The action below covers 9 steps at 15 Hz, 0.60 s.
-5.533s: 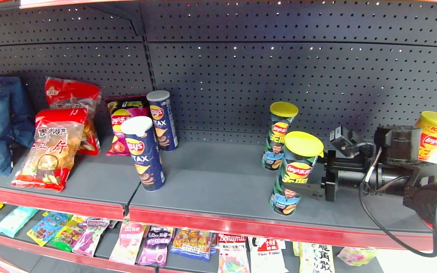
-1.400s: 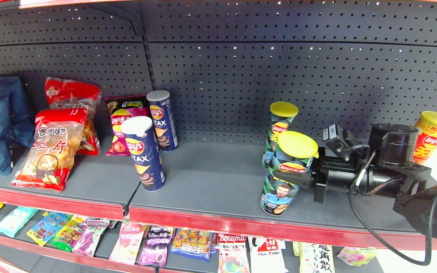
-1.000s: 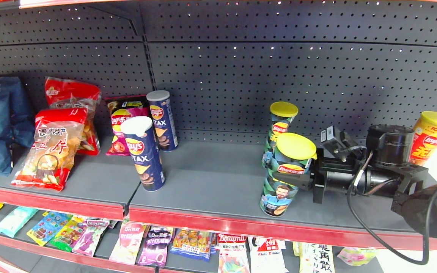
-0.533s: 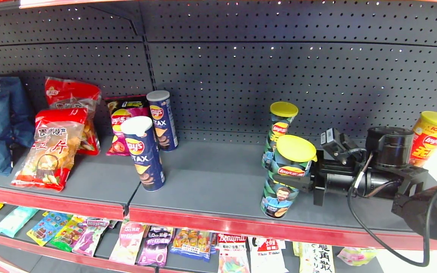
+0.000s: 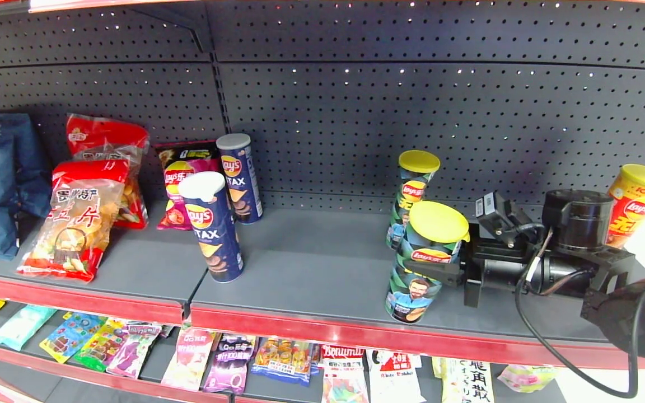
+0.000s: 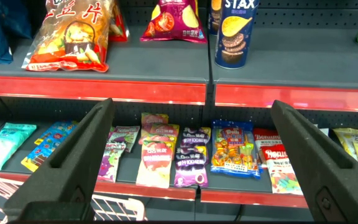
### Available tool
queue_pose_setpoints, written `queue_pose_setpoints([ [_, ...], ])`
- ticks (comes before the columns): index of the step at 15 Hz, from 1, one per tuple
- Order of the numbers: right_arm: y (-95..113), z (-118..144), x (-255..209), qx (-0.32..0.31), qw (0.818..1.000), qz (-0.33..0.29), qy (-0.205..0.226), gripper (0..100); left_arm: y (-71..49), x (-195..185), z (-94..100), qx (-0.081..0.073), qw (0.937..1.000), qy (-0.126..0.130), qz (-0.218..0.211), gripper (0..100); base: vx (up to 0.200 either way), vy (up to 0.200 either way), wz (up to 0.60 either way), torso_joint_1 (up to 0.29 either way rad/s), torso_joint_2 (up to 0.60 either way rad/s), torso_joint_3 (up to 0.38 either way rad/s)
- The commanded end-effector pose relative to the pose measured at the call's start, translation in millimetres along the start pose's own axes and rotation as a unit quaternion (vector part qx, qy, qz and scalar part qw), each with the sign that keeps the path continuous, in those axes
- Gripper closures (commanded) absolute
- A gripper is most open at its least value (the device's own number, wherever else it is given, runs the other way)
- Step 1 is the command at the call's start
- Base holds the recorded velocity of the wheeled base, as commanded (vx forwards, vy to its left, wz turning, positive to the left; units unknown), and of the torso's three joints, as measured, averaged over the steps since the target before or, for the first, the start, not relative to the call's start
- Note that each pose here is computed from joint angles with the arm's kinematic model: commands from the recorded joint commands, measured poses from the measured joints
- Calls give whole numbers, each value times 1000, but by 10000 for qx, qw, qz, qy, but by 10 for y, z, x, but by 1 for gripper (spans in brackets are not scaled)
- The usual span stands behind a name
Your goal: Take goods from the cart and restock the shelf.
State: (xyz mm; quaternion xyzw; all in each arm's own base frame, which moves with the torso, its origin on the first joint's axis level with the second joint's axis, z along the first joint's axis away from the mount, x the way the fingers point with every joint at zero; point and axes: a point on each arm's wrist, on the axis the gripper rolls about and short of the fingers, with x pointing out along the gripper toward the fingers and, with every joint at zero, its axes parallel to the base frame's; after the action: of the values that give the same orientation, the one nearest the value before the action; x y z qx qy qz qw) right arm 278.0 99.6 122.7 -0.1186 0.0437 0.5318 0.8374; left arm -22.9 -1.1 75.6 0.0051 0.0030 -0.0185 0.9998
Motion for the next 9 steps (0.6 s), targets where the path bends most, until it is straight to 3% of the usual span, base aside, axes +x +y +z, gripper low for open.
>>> queue_pose_setpoints([
  [1,5,-20,-1,44,10000,10,34,100,0,1,0,1,10000,8,1,0,0,0,0,0,0,0],
  [9,-18,-7,24,-110,9999,-71,41,100,0,1,0,1,10000,8,1,0,0,0,0,0,0,0],
])
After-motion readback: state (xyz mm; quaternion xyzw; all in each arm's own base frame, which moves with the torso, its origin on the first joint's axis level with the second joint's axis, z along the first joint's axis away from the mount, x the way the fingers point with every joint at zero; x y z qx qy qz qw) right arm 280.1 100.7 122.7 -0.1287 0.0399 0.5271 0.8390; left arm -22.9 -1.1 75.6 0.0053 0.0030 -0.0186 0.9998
